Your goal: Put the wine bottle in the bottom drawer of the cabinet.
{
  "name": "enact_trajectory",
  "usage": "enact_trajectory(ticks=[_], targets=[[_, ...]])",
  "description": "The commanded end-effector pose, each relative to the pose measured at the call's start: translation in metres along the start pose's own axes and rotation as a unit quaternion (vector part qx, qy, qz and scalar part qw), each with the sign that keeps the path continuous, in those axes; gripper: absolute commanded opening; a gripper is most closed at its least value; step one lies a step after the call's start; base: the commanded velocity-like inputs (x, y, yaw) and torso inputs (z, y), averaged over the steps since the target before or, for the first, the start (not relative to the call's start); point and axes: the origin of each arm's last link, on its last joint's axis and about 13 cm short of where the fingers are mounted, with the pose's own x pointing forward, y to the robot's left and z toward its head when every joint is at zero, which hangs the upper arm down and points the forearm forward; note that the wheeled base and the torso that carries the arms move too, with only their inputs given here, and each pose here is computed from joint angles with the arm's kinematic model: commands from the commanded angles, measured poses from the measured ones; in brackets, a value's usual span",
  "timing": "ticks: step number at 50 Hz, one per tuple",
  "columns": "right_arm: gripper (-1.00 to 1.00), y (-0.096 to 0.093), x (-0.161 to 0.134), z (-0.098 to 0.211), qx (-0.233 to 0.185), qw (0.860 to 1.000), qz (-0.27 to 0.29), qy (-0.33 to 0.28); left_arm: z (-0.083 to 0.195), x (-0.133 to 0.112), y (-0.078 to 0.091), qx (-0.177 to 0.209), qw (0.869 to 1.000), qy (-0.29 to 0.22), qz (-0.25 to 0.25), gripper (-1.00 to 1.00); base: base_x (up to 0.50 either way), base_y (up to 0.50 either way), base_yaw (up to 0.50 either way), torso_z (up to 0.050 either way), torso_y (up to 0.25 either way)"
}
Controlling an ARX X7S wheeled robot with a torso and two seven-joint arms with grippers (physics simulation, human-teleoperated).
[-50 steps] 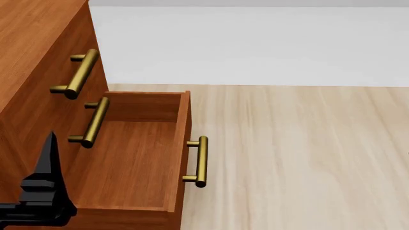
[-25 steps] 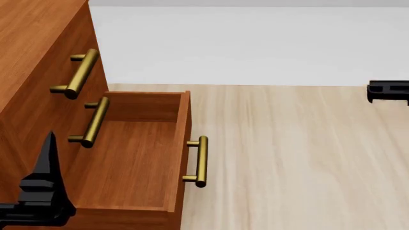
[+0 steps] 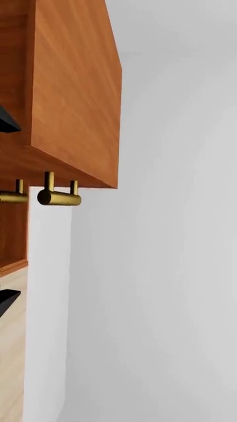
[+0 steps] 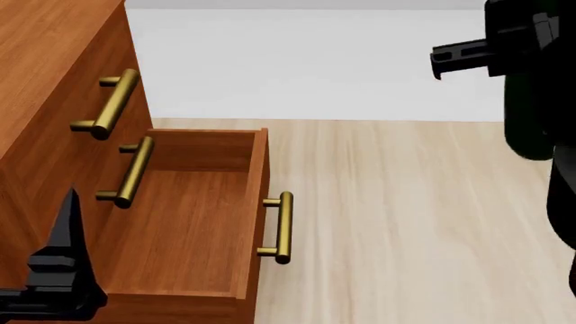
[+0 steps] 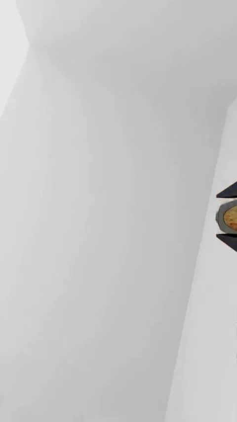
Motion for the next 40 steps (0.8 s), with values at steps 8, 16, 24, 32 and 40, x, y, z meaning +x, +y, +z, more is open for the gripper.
enact_trajectory(ticks=[8, 16, 24, 32, 40], targets=[[-1.0, 0.017, 0.021, 0.028, 0.039, 0.998, 0.046, -0.008, -0.005, -0.001, 0.001, -0.005, 1.0, 0.004, 0.0, 1.0, 0.0, 0.0, 0.0, 0.0, 0.0], [-1.0, 0.025, 0.028, 0.038, 0.046, 0.996, 0.071, -0.006, -0.004, -0.001, 0.001, -0.006, 1.0, 0.004, 0.0, 1.0, 0.0, 0.0, 0.0, 0.0, 0.001], [-1.0, 0.043, 0.041, 0.046, 0.067, 0.992, 0.105, 0.008, -0.005, -0.001, 0.002, -0.007, 1.0, 0.005, 0.001, 1.0, 0.0, 0.0, 0.0, 0.0, 0.0], [-1.0, 0.056, 0.05, 0.057, 0.065, 0.989, 0.129, 0.021, -0.005, -0.001, 0.001, -0.008, 1.0, 0.006, -0.003, 1.0, 0.0, 0.0, 0.0, 0.0, 0.001], [-1.0, 0.061, 0.055, 0.075, 0.067, 0.987, 0.145, 0.016, -0.006, -0.001, 0.002, -0.008, 1.0, 0.007, -0.003, 1.0, 0.0, 0.0, 0.0, 0.001, 0.001]])
